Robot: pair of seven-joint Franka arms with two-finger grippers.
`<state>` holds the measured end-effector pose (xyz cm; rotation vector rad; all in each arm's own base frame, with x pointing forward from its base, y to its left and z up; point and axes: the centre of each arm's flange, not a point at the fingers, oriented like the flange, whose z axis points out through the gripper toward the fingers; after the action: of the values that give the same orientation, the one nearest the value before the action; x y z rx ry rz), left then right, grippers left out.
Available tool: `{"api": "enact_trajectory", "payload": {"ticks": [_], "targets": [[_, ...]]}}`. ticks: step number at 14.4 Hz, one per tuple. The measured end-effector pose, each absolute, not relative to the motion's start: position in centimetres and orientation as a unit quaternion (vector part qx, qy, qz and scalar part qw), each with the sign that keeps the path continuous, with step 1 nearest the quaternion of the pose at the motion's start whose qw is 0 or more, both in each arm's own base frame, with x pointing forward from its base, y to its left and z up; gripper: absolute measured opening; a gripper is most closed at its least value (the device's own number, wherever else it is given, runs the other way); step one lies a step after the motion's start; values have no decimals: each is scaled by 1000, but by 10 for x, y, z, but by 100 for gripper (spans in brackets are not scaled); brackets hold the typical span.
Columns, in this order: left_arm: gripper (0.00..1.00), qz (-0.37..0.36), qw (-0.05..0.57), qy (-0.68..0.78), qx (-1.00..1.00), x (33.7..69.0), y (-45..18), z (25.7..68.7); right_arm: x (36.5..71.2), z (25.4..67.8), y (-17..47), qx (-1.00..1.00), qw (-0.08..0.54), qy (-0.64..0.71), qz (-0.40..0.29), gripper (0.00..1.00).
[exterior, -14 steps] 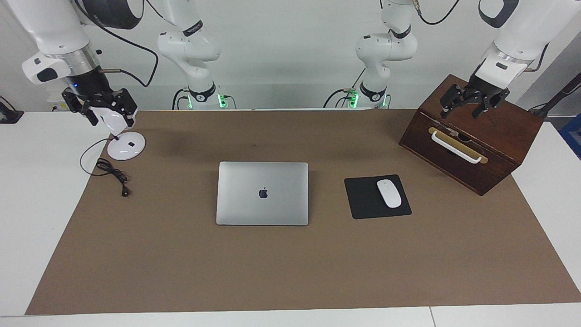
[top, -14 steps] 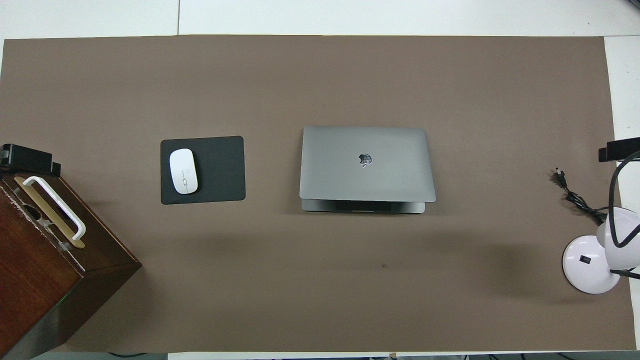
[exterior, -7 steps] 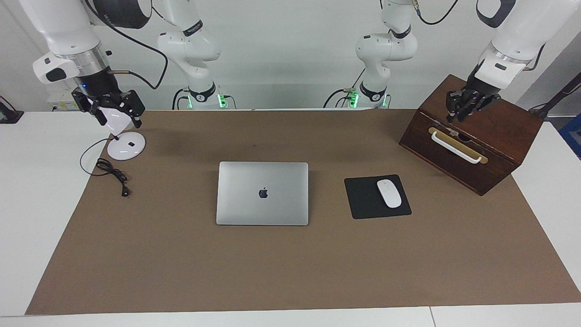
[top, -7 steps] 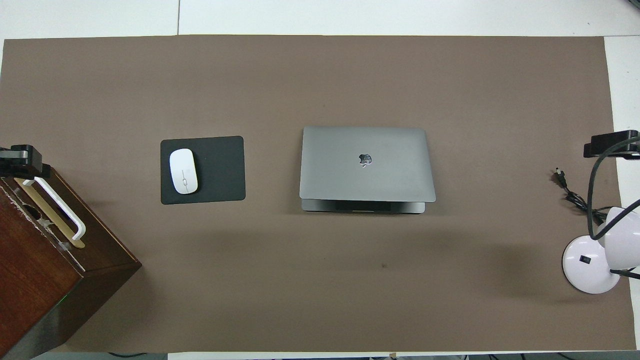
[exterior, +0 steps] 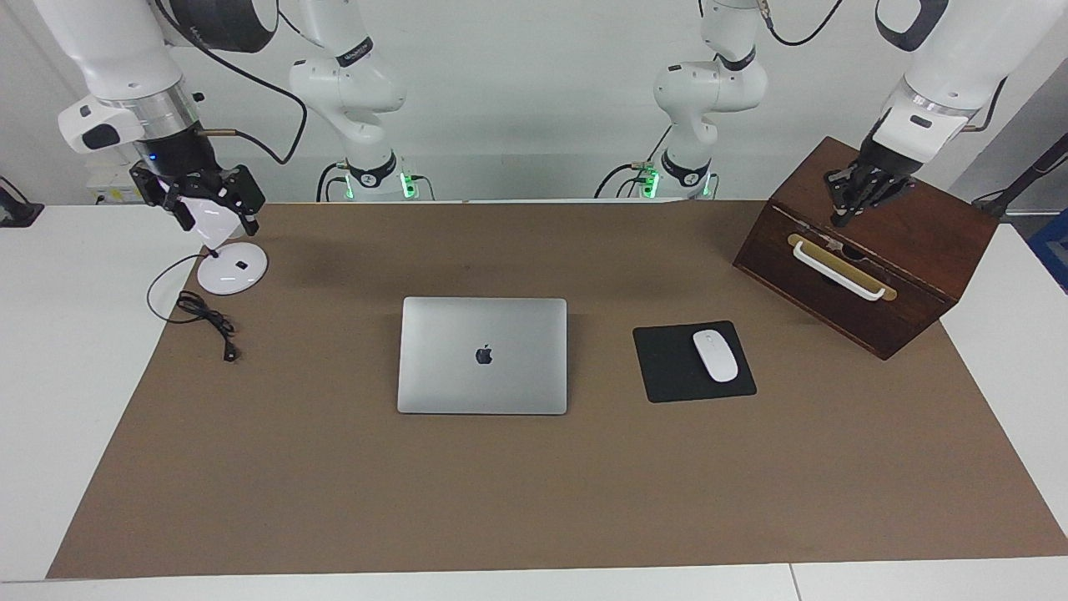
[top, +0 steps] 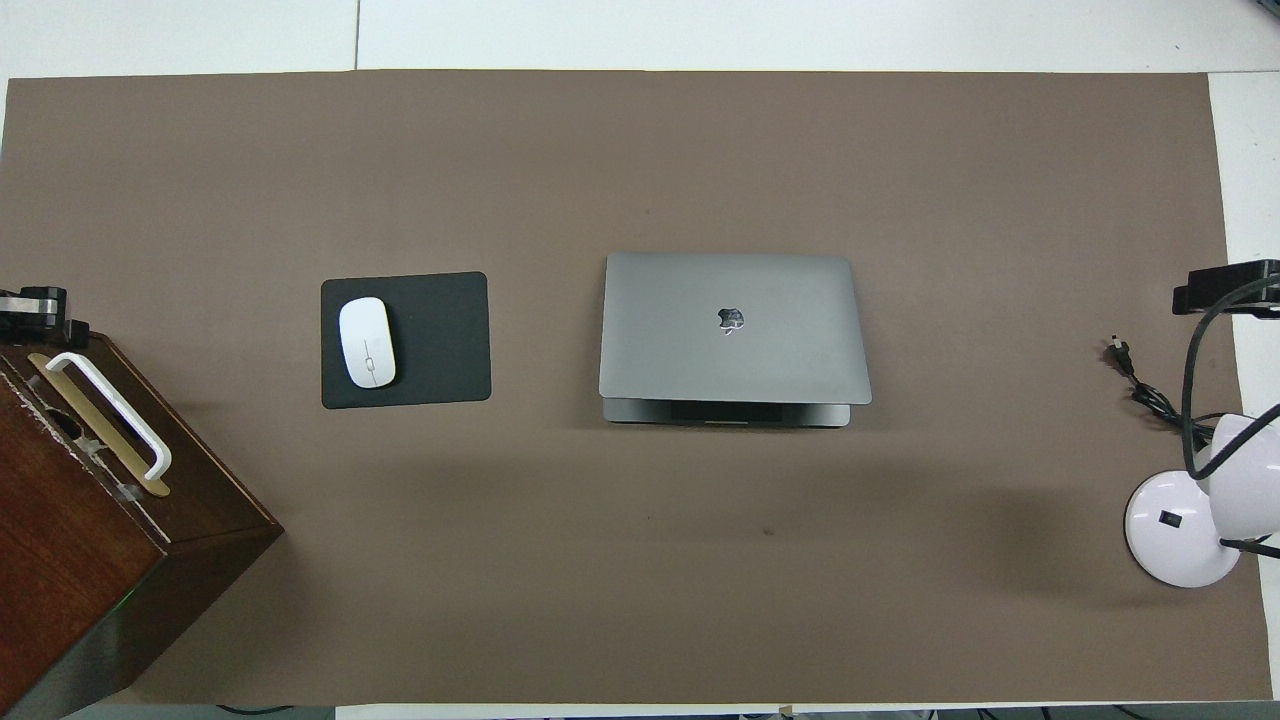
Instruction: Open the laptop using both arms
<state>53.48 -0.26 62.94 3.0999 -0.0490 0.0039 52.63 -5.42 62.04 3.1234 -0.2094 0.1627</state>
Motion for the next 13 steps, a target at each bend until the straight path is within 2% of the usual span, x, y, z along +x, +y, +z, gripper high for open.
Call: {"api": "enact_trajectory", "payload": {"ticks": [4, 7, 13], "targets": [[1, 25, 20, -25, 999, 542, -9, 616, 526, 620, -55, 996, 3, -68, 51, 100], [1, 54, 21, -39, 998, 541, -26, 588, 526, 620, -56, 996, 3, -68, 52, 100], [1, 130, 24, -53, 990, 505, -42, 531, 527, 622, -56, 996, 4, -68, 60, 100]]}}
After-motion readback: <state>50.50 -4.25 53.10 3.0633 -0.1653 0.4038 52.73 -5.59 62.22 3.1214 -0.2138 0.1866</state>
